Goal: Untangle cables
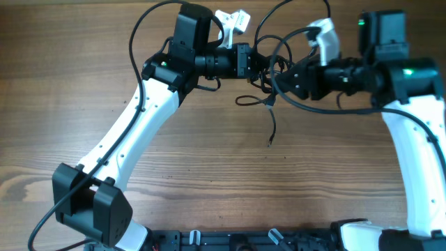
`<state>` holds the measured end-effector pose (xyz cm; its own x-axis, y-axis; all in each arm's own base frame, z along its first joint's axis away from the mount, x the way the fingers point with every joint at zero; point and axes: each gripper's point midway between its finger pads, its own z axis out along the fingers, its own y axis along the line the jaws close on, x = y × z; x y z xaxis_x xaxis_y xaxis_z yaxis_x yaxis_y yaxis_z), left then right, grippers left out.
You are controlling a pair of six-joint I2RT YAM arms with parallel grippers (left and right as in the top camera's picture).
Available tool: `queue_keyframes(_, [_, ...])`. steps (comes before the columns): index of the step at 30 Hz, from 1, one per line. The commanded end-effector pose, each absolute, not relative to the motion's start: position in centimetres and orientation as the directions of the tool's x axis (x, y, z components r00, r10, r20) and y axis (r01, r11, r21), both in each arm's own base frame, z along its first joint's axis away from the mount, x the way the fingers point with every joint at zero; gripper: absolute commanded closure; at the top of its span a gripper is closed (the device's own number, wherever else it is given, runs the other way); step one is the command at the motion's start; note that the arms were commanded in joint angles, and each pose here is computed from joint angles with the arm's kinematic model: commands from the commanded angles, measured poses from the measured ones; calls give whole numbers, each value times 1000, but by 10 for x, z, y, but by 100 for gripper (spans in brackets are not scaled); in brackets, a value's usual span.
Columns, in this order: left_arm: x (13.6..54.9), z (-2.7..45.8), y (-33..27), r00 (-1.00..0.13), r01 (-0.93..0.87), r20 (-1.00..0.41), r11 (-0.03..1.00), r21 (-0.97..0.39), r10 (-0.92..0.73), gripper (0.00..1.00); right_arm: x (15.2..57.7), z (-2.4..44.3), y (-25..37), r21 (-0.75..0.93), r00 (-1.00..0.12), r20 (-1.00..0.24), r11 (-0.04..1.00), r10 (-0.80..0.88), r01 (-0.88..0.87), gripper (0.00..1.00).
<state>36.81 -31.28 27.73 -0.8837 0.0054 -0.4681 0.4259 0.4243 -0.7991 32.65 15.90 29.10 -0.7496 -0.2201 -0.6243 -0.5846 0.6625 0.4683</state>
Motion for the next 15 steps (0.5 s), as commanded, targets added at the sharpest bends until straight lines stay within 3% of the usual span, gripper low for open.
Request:
queue_keyframes(1, [362,292,-313,-890,421,-456,385,-822,-1,96,327,282,169,459,-737,-618,636,-274,-620,63])
queue_keyframes(4, [363,292,-312,-894,410,-447,385,-827,-10,96,334,269,161,432,-764,-586,692,-272,-578,89])
queue_keyframes(5, [364,292,-311,-894,409,-447,386,-827,-12,96,336,268,158,425,-770,-580,708,-266,-564,94])
queue_keyframes(8, [368,292,-306,-894,403,-447,392,-827,-24,95,343,270,142,386,-795,-570,787,-208,-482,96])
queue_keyframes(10, [376,290,-299,-891,392,-451,415,-821,-50,93,353,282,91,337,-832,-553,925,46,-173,96])
queue_keyframes(13, [384,289,-292,-888,381,-454,436,-816,-74,93,345,304,40,335,-764,-573,935,298,114,96])
queue_keyframes(15, [387,289,-287,-887,374,-453,441,-816,-85,95,333,324,21,352,-699,-610,918,373,183,96])
